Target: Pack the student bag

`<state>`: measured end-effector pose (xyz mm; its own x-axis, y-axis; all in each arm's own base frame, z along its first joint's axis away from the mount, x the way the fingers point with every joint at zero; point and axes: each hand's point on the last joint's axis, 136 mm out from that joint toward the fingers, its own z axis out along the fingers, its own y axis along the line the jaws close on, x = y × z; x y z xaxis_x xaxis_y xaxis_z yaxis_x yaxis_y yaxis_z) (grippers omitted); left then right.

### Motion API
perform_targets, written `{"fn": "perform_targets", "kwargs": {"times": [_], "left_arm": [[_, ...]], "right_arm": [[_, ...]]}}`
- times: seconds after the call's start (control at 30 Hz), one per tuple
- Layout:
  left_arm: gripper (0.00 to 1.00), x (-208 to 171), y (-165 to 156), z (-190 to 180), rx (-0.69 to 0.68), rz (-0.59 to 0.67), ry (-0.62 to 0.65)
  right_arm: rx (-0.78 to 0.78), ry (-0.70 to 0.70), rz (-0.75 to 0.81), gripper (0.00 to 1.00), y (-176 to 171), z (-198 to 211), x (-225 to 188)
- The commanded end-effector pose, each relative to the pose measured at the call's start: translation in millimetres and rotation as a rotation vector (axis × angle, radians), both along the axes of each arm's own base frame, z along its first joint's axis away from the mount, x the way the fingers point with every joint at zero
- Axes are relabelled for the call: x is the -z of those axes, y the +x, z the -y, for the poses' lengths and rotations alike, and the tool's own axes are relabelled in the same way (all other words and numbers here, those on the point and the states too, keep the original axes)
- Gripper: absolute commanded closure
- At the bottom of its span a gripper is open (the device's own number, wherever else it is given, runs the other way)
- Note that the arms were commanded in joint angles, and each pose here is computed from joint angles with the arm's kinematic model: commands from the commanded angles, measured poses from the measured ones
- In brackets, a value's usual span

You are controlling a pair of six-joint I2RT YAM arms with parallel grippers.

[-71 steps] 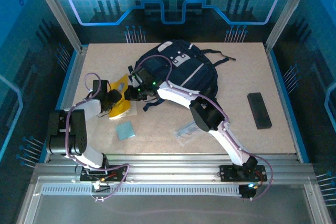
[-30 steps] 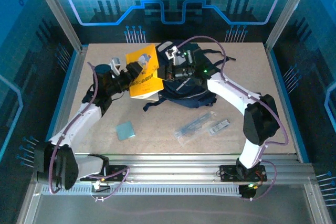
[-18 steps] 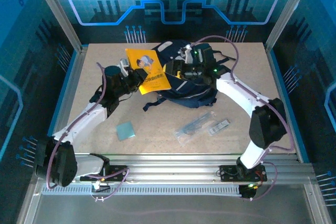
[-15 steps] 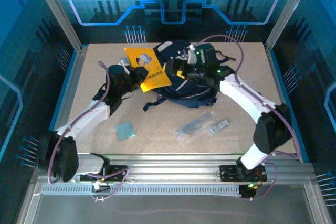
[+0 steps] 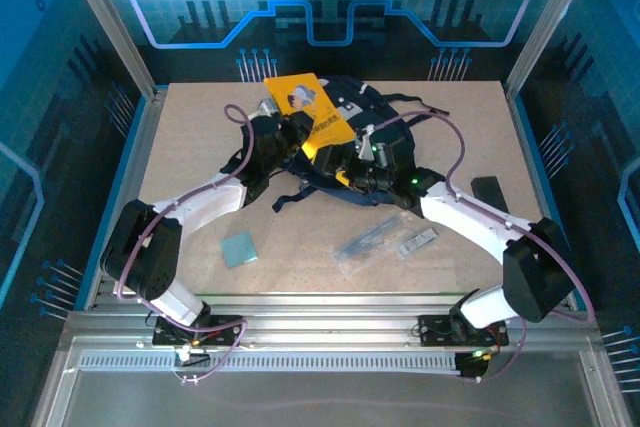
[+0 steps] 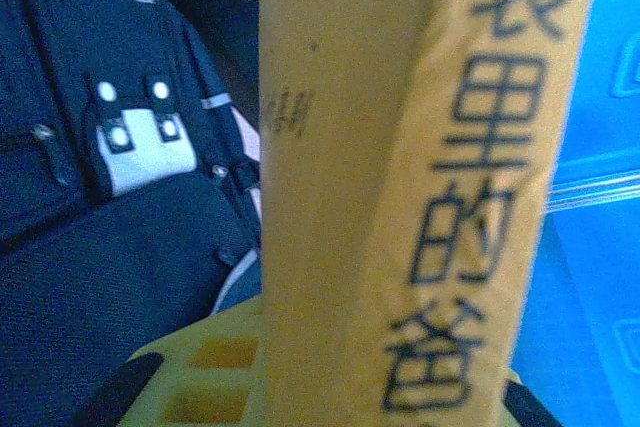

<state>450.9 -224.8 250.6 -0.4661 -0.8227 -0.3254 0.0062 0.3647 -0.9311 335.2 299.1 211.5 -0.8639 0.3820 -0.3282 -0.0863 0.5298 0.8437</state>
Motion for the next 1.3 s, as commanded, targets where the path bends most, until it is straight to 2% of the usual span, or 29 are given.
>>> {"fn": "perform_targets", "kwargs": {"times": [0.0, 0.1, 0.23, 0.37, 0.47, 0.53, 0.6, 0.63, 0.7, 0.77, 0.8, 0.93, 1.1, 1.27], "left_arm": [[0.86, -60, -3, -1, -0.052, 0.149, -0.109], [0.83, -54, -10, 5, -0.047, 0.126, -0.122], [0.83, -46, -15, 8, -0.039, 0.095, -0.134], [0.82, -42, -19, 6, -0.043, 0.08, -0.129], [0.82, -42, -20, 7, -0.041, 0.077, -0.127], [0.81, -41, -21, 8, -0.036, 0.075, -0.128], [0.68, -41, -20, 11, -0.026, 0.073, -0.129], [0.57, -40, -20, 12, -0.018, 0.071, -0.127], [0.35, -39, -20, 16, 0.0, 0.065, -0.103], [0.17, -37, -19, 19, 0.021, 0.055, -0.051], [0.15, -37, -19, 21, 0.035, 0.054, -0.005], [0.15, -28, -16, 35, 0.127, 0.04, 0.17], [0.16, -8, -12, 60, 0.275, 0.005, 0.379], [0.17, 21, -9, 94, 0.462, -0.029, 0.567]], "right_arm": [[0.111, 0.14, 0.124, 0.0, 30, -1, -34], [0.13, 0.178, 0.18, 0.0, 42, -2, -46], [0.17, 0.226, 0.21, 0.08, 58, 3, -52], [0.211, 0.253, 0.227, 0.37, 66, 11, -52], [0.223, 0.251, 0.242, 0.52, 68, 13, -53], [0.216, 0.262, 0.261, 0.65, 70, 13, -56], [0.205, 0.28, 0.275, 0.91, 71, 14, -60], [0.205, 0.283, 0.277, 0.98, 72, 15, -61], [0.205, 0.279, 0.291, 1.0, 73, 22, -65], [0.22, 0.263, 0.307, 1.0, 72, 35, -68], [0.231, 0.246, 0.317, 1.0, 71, 44, -70], [0.291, 0.093, 0.35, 1.0, 62, 95, -72], [0.41, -0.217, 0.323, 1.0, 38, 180, -61], [0.53, -0.303, 0.251, 1.0, 16, 259, -54]]}}
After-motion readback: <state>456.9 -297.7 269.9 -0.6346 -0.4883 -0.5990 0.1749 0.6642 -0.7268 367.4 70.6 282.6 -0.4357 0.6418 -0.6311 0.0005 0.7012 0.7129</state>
